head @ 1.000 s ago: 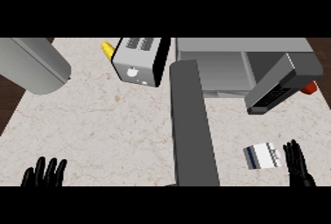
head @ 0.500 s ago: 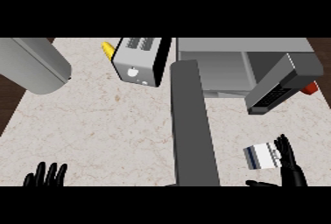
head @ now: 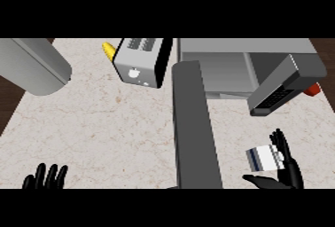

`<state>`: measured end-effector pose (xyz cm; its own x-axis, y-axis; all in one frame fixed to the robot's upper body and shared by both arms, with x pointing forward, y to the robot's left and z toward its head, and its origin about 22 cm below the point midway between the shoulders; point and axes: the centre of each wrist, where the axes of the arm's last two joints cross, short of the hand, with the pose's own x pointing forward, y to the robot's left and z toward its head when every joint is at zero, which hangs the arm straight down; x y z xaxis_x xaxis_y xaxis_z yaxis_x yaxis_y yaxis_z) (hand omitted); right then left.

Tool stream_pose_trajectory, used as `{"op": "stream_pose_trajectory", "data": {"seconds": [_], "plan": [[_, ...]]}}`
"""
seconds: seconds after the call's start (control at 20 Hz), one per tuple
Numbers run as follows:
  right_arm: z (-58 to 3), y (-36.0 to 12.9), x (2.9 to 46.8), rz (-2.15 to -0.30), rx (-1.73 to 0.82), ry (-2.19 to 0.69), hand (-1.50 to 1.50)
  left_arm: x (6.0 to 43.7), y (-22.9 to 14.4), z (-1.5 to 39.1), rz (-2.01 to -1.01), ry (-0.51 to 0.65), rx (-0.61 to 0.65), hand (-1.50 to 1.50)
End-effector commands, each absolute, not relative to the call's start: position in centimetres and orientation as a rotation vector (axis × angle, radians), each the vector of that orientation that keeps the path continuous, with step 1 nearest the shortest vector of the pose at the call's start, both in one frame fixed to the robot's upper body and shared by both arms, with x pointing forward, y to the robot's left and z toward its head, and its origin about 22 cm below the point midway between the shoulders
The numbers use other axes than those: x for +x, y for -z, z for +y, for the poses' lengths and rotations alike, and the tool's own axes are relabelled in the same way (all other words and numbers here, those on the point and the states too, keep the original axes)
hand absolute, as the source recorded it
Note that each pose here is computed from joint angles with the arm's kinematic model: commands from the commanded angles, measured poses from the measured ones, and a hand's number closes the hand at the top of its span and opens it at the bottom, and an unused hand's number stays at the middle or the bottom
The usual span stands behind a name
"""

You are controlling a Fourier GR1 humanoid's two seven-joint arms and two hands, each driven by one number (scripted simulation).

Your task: Pick up the milk, place it into the microwave and close the microwave

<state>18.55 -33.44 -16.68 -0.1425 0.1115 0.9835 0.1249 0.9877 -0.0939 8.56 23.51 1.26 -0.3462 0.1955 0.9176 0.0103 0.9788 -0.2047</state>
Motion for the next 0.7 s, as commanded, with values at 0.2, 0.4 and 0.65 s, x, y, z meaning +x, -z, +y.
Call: {"op": "stream_pose_trajectory", "data": {"seconds": [0.2,0.4,0.65], "plan": [[-33.8,17.1,18.8,-1.801,-0.288,0.063,1.5,6.6,-2.1,25.6,-1.916,-0.169,-0.165,-1.5],[-33.7,15.4,21.5,-1.804,-0.376,-0.079,1.5,7.5,-0.5,23.1,-1.919,-0.193,-0.159,-1.5],[-31.4,16.3,22.2,-1.823,-0.467,-0.003,1.5,8.3,-0.5,23.6,-1.904,-0.202,-0.172,-1.5]]}}
